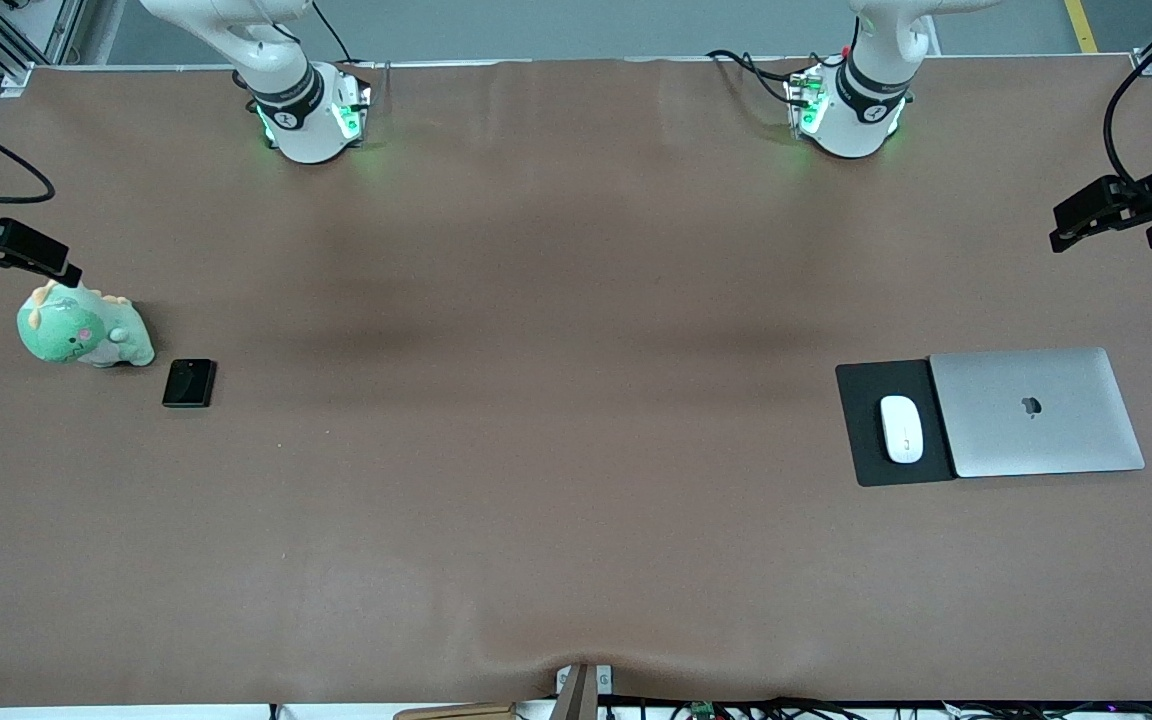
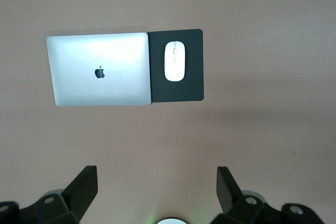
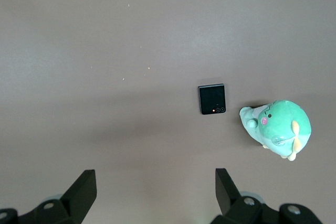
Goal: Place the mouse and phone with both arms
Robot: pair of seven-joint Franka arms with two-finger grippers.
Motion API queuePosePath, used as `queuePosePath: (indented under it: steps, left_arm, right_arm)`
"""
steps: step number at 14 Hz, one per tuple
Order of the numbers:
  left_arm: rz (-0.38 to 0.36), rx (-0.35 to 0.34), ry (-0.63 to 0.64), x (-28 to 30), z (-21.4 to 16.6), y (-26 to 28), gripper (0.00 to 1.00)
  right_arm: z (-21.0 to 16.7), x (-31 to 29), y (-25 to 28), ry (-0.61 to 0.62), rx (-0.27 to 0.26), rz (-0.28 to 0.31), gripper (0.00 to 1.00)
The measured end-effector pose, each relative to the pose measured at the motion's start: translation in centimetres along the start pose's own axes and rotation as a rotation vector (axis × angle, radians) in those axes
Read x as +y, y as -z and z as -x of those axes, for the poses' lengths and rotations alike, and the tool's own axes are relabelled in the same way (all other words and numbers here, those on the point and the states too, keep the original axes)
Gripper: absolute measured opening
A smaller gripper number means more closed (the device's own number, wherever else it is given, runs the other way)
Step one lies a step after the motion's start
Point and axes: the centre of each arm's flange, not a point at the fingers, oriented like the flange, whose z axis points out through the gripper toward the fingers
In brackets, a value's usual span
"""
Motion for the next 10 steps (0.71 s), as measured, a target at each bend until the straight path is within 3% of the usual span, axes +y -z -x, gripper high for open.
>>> queuePosePath:
  steps: [10]
  left_arm:
    - [0.001, -0.017, 0.009, -0.3, -0.7, -1.0, 1.00]
  right_arm:
    - [-0.1, 0.0, 0.1, 0.000, 0.008, 0.000, 1.00]
